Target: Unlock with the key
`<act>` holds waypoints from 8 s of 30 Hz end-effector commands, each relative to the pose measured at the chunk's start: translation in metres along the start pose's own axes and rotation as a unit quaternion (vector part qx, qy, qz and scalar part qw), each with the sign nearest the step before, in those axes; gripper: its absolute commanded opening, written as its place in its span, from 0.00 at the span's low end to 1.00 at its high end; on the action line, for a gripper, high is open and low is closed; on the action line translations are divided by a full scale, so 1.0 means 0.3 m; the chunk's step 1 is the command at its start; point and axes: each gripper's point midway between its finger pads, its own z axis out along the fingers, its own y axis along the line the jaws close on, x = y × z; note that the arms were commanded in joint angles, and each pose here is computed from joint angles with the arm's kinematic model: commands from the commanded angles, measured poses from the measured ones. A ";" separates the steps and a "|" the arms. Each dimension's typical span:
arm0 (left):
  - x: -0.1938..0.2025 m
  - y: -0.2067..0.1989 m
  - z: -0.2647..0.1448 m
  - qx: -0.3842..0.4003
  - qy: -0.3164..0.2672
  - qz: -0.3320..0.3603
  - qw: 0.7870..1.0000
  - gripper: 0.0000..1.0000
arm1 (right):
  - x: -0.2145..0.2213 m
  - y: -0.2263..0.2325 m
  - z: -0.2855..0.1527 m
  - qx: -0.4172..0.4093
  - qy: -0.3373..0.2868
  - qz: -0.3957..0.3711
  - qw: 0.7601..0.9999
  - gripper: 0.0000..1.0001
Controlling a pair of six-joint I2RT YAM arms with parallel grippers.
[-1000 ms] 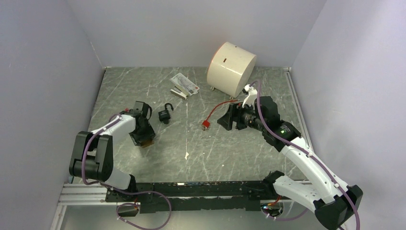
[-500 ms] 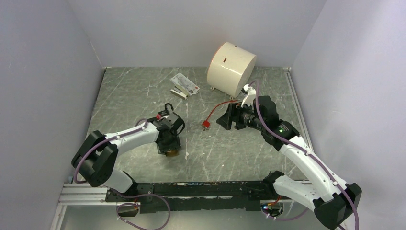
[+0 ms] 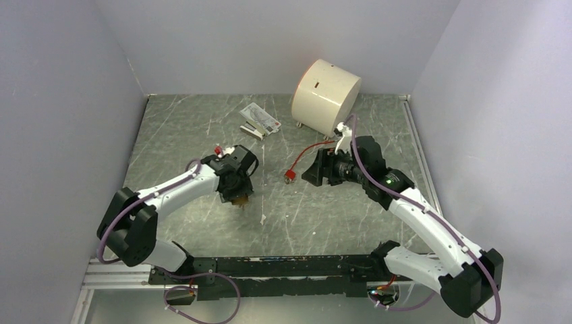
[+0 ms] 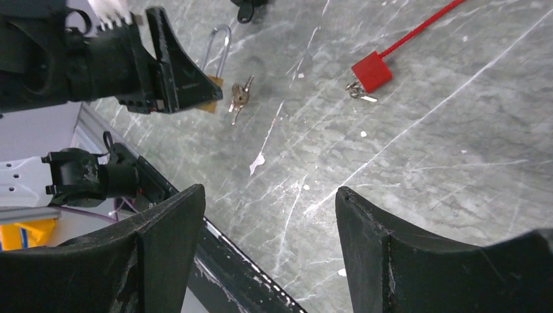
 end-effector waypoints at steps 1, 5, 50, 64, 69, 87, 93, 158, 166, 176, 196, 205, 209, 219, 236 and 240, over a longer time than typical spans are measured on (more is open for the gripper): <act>-0.062 0.087 -0.028 -0.009 -0.030 -0.036 0.999 0.20 | 0.010 0.050 0.059 -0.035 0.016 0.019 0.999 0.75; -0.035 0.176 -0.008 -0.019 -0.023 -0.062 0.998 0.20 | 0.070 0.069 0.146 -0.044 0.059 0.044 0.996 0.73; 0.048 0.343 -0.142 0.025 -0.070 -0.185 0.980 0.76 | 0.430 0.218 0.845 0.038 0.251 -0.024 0.967 0.29; 0.065 0.155 -0.164 0.163 -0.017 -0.199 0.966 0.79 | 0.380 0.244 0.799 -0.018 0.214 -0.023 0.976 0.00; 0.075 0.050 -0.192 0.240 0.027 -0.261 0.935 0.82 | 0.274 0.306 0.682 -0.115 0.145 -0.027 0.982 0.00; -0.115 -0.198 -0.391 0.415 0.062 -0.382 0.823 0.85 | 0.033 0.370 0.318 -0.189 0.007 -0.071 0.979 0.00; -0.101 -0.153 -0.382 0.368 0.035 -0.335 0.867 0.79 | -0.015 0.325 0.303 -0.158 -0.008 -0.042 0.987 0.00; -0.066 -0.405 -0.663 0.642 -0.010 0.110 0.759 0.02 | -0.134 0.349 0.075 -0.214 -0.001 0.011 0.977 0.51; -0.068 -0.414 -0.712 0.660 -0.006 0.115 0.742 0.02 | -0.085 0.395 0.010 -0.287 -0.004 -0.020 0.958 0.65; -0.060 -0.425 -0.791 0.696 0.008 0.141 0.705 0.03 | -0.074 0.421 0.020 -0.321 0.019 -0.041 0.946 0.58; -0.079 -0.435 -0.843 0.719 -0.005 0.134 0.682 0.40 | -0.129 0.424 -0.014 -0.308 -0.023 -0.020 0.951 0.00; -0.069 -0.430 -0.820 0.719 -0.001 0.126 0.683 0.16 | -0.141 0.426 -0.029 -0.312 -0.028 -0.009 0.950 0.00; -0.069 -0.429 -0.815 0.716 -0.005 0.131 0.686 0.03 | -0.137 0.420 -0.031 -0.308 -0.028 -0.007 0.951 0.00; -0.074 -0.423 -0.802 0.698 -0.014 0.130 0.704 0.35 | -0.137 0.427 -0.041 -0.314 -0.027 -0.005 0.949 0.00; -0.174 -0.426 -0.762 0.639 -0.010 -0.027 0.769 0.92 | -0.150 0.448 -0.060 -0.320 -0.018 0.002 0.947 0.00; -0.176 -0.419 -0.721 0.590 0.100 -0.201 0.775 0.94 | -0.173 0.444 -0.041 -0.306 -0.019 0.019 0.952 0.00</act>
